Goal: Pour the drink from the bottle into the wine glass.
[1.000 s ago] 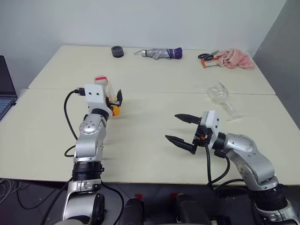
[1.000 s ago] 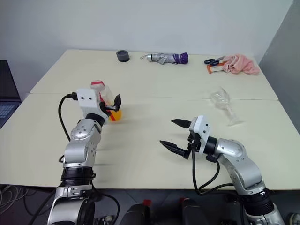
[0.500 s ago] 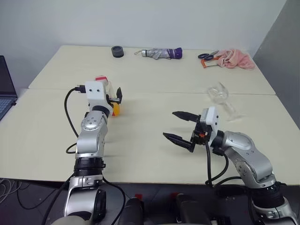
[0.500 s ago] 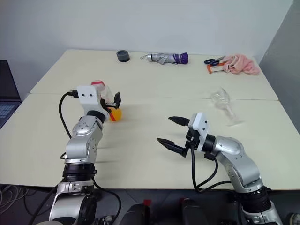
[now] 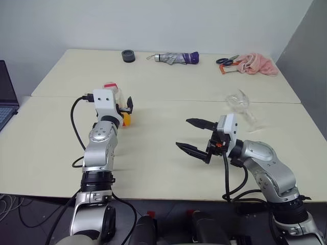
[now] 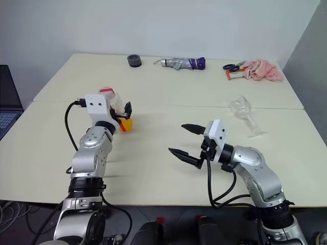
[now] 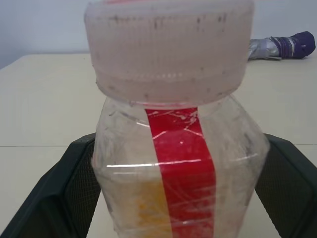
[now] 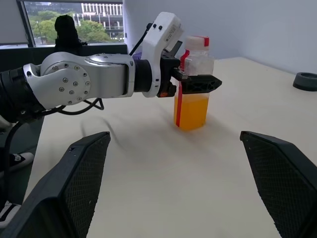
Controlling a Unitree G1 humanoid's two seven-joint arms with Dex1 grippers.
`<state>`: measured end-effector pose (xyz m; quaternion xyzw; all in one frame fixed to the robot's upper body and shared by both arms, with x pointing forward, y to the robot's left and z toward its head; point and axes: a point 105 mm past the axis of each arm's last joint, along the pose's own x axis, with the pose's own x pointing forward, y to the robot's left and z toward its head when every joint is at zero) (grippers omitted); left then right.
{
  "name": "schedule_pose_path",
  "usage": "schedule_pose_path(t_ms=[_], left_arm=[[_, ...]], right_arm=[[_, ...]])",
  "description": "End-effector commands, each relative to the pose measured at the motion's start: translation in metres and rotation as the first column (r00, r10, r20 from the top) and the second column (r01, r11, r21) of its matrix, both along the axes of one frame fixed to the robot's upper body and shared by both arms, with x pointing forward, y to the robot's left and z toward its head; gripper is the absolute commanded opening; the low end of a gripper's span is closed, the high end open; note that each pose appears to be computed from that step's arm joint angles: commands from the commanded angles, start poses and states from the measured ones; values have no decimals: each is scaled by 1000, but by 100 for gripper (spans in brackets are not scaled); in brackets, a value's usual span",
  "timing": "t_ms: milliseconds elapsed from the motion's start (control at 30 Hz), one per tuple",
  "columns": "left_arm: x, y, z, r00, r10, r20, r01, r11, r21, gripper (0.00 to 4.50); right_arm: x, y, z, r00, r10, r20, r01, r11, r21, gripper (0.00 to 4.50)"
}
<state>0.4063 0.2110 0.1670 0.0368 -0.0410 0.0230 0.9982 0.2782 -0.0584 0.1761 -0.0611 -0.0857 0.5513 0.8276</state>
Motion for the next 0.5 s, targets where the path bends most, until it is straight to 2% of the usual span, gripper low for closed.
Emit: schedule_pose_path(t_ms=[33, 133, 300, 367, 500], left_arm=[[2, -4, 19, 999, -8, 53, 7, 1000, 16, 428], [3, -5, 21, 998, -8, 60, 6, 1000, 26, 358], [3, -5, 24, 998, -7, 69, 4, 999, 44, 195], [3, -4, 24, 997, -7, 72, 3, 999, 46, 181], [1, -7, 25, 996, -22, 82, 17, 997, 69, 181]], right_arm=[[-2, 2, 7, 999, 16, 37, -16, 1000, 6, 450], [-2, 2, 6, 999, 14, 35, -15, 1000, 4, 450], [-2, 1, 5, 999, 12, 32, -12, 1000, 1, 450], [-2, 1, 4, 999, 12, 31, -12, 1000, 0, 450], [-1, 1, 4, 999, 12, 32, -12, 1000, -2, 450]])
